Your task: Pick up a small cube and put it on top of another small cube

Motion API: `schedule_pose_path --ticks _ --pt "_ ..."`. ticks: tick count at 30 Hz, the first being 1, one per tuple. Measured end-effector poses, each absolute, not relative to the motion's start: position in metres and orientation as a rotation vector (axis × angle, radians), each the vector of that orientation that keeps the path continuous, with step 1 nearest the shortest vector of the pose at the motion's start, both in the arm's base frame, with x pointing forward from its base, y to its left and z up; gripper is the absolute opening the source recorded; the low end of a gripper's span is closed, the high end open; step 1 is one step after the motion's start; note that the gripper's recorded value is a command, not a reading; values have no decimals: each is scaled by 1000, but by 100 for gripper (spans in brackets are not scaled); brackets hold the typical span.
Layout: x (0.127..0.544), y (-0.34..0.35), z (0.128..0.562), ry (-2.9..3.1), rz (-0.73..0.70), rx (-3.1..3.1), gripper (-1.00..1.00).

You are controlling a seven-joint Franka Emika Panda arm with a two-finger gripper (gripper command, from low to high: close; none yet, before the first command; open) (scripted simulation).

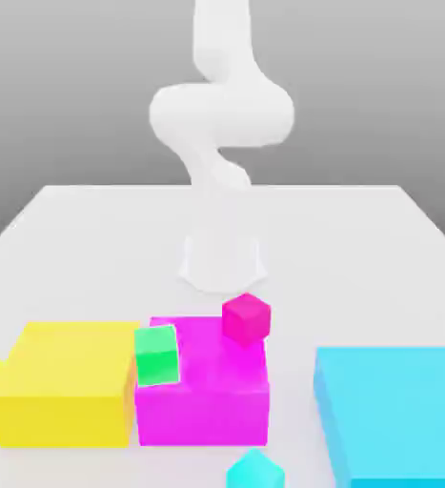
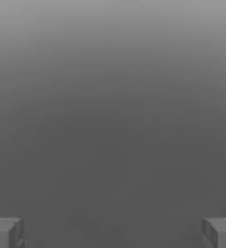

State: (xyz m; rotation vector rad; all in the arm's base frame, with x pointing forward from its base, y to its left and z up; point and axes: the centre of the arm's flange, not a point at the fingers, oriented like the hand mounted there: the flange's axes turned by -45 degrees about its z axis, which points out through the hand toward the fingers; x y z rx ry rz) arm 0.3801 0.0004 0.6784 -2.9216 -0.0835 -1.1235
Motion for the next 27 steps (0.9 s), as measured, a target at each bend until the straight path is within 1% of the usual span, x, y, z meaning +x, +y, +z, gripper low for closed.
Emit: schedule_pose_path --ticks 3,7,14,20,27 --pt "418 3 634 -214 -1001 -2954 0" --pt "459 10 571 -378 -846 -2981 0" --pt "507 24 451 -659 -573 -2994 0" --pt "522 37 341 -904 -336 -2971 0" --pt "511 39 216 -1170 -53 -2912 0"
